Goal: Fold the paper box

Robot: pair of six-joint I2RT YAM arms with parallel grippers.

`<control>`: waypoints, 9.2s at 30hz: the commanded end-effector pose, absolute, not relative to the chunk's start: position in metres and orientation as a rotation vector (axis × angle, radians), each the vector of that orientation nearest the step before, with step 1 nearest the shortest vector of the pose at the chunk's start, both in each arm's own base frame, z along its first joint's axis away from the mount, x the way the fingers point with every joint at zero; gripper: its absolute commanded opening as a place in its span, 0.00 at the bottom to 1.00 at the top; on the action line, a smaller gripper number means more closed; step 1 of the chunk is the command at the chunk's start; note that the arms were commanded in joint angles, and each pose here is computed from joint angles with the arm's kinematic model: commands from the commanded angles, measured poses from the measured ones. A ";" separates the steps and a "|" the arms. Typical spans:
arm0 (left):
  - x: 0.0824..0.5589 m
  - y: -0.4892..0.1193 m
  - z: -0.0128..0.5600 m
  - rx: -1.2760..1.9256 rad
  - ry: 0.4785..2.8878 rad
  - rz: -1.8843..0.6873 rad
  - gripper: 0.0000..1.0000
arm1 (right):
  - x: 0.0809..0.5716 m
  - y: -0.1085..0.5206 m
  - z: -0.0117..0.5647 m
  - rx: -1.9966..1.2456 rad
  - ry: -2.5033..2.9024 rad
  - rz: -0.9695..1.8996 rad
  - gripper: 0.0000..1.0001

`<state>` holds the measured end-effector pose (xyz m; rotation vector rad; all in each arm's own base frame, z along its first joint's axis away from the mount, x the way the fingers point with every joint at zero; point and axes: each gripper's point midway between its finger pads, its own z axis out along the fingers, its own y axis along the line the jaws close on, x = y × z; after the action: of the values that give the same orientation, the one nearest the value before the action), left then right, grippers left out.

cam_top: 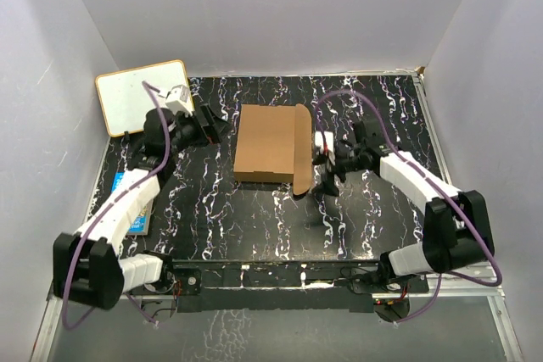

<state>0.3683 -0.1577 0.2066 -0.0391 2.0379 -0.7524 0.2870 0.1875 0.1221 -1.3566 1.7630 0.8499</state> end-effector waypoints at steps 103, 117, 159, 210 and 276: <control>0.347 -0.230 0.048 0.473 2.444 -0.719 0.82 | 0.326 0.255 0.093 -1.437 1.665 0.681 0.08; 0.340 -0.245 0.054 0.512 2.440 -0.715 0.81 | 0.324 0.263 0.101 -1.420 1.697 0.717 0.08; 0.268 -0.208 0.153 -0.166 2.089 -1.099 0.92 | 0.439 0.192 0.202 -0.855 1.845 1.015 0.60; 0.286 -0.229 0.094 -0.446 2.182 -1.215 0.83 | 0.554 0.233 0.129 -0.657 2.022 0.976 0.60; 0.449 -0.263 0.074 0.142 2.315 -0.924 0.82 | 0.258 0.160 0.095 -1.400 2.055 1.076 0.52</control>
<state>0.4425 -0.2465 0.0578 0.0817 2.3463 -0.8401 0.2613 0.1618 0.0753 -1.2801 2.2007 1.1451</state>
